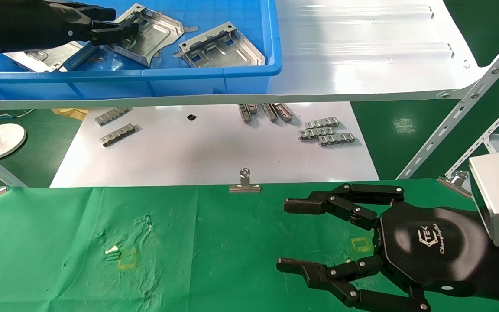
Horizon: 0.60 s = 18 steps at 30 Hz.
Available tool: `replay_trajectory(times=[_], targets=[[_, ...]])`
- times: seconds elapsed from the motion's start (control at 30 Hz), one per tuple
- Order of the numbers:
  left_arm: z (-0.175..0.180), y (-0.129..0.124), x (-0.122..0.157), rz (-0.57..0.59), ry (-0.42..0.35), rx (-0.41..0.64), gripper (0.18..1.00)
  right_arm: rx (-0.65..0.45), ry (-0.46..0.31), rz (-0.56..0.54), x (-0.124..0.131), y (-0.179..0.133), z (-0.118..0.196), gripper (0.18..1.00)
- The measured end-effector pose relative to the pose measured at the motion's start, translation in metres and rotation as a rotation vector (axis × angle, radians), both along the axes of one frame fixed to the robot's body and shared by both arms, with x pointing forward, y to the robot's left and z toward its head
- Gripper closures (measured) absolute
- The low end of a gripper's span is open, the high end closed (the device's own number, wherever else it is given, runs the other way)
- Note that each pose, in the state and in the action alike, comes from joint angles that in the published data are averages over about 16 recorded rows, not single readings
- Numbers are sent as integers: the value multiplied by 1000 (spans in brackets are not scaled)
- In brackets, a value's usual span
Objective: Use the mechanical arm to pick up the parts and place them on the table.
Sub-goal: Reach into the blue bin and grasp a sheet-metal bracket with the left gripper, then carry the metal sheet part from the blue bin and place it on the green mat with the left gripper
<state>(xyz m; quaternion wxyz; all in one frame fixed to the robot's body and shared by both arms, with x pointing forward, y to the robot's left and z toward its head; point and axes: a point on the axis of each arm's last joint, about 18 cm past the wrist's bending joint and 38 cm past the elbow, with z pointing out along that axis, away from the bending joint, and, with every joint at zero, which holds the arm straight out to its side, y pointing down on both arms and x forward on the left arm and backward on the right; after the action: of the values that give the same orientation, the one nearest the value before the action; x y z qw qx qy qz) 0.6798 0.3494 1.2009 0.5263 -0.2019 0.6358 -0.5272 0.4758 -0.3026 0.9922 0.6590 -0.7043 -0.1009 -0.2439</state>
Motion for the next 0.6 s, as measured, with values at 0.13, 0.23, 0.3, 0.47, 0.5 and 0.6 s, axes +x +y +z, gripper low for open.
replay_trajectory(times=[0.13,0.23,0.3,0.47,0.5,0.6], targets=[[0,2,0,7,0,2,604,0,0,0,0,0,0,584],[0,2,0,8,-5,4,674,0,0,0,0,0,0,505],[0,2,0,7,-9,5,725,0,0,0,0,0,0,469],[5,2,-2,-6,-34,0,813,0,0,0,0,0,0,359],[7,1,-4,-11,-42,-1,833,0,0,0,0,0,0,345],[12,-1,-9,-36,-71,4,862,0,0,0,0,0,0,294]])
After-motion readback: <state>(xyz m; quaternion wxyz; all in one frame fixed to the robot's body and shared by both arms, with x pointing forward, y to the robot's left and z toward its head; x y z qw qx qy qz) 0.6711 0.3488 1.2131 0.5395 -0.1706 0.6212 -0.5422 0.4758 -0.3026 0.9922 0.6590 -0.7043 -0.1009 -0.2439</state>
